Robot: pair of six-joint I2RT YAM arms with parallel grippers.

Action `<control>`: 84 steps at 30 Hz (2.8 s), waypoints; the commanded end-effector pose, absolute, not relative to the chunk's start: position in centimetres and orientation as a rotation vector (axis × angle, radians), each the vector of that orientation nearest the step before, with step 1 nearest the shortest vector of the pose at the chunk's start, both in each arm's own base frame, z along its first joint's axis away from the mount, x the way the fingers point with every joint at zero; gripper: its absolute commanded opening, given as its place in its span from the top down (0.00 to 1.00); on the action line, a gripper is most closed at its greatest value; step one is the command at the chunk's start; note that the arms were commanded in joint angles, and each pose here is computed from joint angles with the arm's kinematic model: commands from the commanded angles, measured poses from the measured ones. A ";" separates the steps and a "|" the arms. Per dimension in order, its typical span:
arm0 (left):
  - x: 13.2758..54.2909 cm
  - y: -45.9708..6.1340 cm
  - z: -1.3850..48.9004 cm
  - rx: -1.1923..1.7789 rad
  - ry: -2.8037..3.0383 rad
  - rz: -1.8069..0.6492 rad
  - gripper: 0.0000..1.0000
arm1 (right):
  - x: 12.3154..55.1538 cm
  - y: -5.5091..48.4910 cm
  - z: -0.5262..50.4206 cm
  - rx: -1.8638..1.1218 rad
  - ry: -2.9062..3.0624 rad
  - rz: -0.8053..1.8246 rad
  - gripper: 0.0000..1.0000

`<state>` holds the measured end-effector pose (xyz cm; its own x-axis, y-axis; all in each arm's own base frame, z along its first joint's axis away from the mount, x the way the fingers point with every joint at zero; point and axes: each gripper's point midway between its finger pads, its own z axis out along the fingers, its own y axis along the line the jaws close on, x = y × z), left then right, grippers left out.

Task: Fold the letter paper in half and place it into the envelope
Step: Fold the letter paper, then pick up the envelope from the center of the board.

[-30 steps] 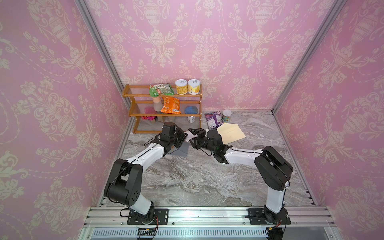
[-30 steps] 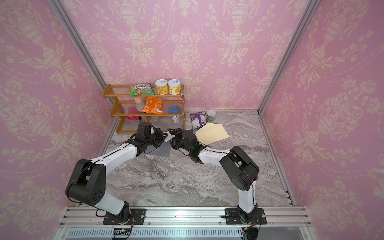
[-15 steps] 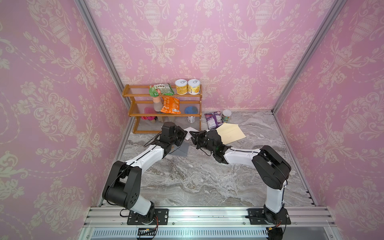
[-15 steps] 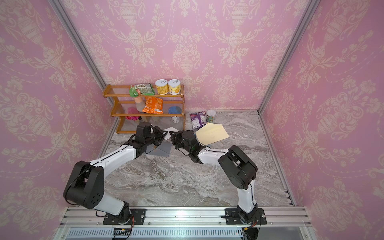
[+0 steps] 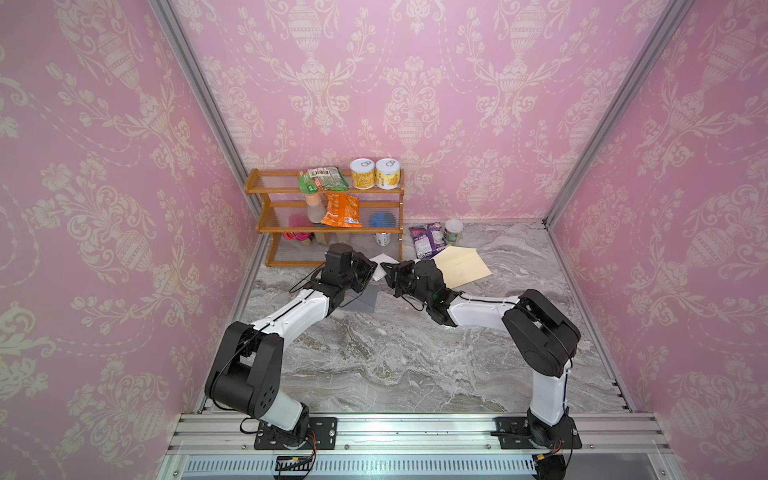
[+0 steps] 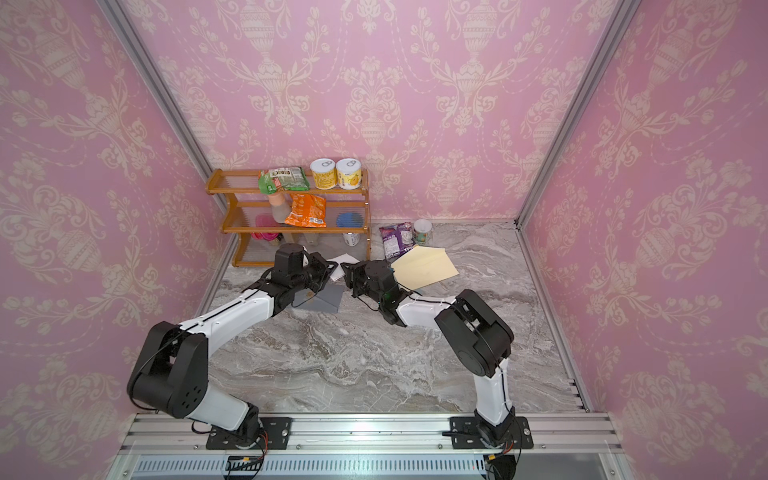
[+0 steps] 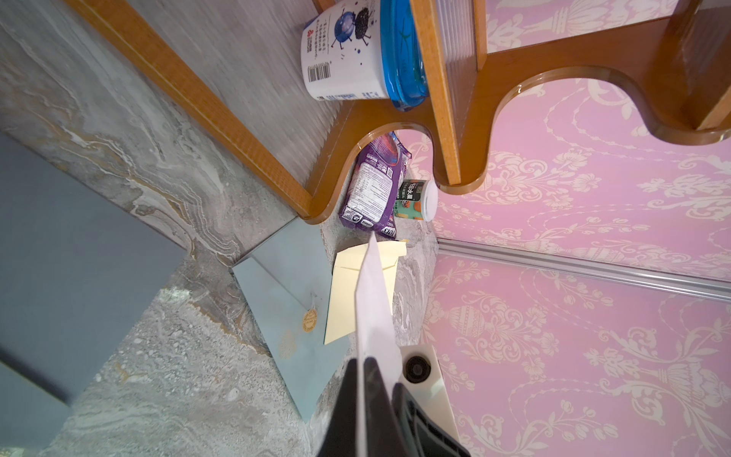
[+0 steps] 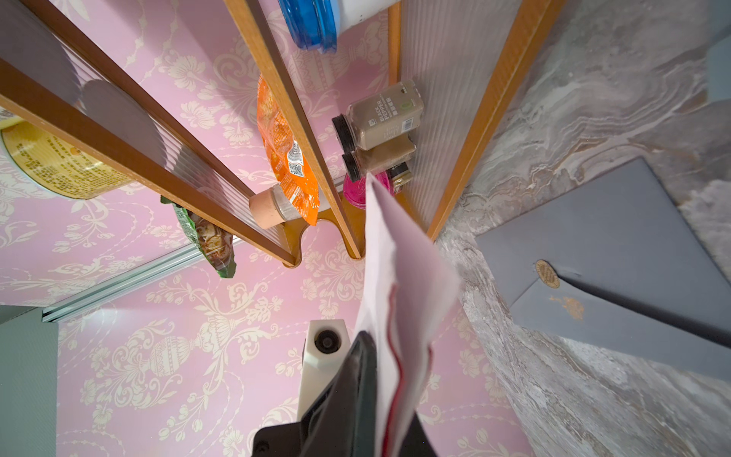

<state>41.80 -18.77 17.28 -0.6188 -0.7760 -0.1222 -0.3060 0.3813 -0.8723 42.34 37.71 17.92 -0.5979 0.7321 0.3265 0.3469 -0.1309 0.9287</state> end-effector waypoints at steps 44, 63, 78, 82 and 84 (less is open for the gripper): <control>50.4 -33.8 12.3 0.302 2.561 -0.746 0.06 | 29.6 11.2 21.1 0.985 2.335 0.869 1.00; 53.5 -39.7 7.9 0.213 2.539 -0.861 0.16 | 29.0 9.6 21.1 1.005 2.338 0.914 1.00; 53.8 -40.3 5.2 0.195 2.561 -0.838 0.17 | 28.8 8.8 20.9 1.060 2.281 0.959 1.00; 53.2 -40.7 4.6 0.213 2.580 -0.830 0.20 | 28.8 8.7 20.7 1.085 2.257 0.982 1.00; 53.1 -40.9 4.3 0.210 2.586 -0.839 0.21 | 28.8 8.6 20.6 1.097 2.248 0.987 1.00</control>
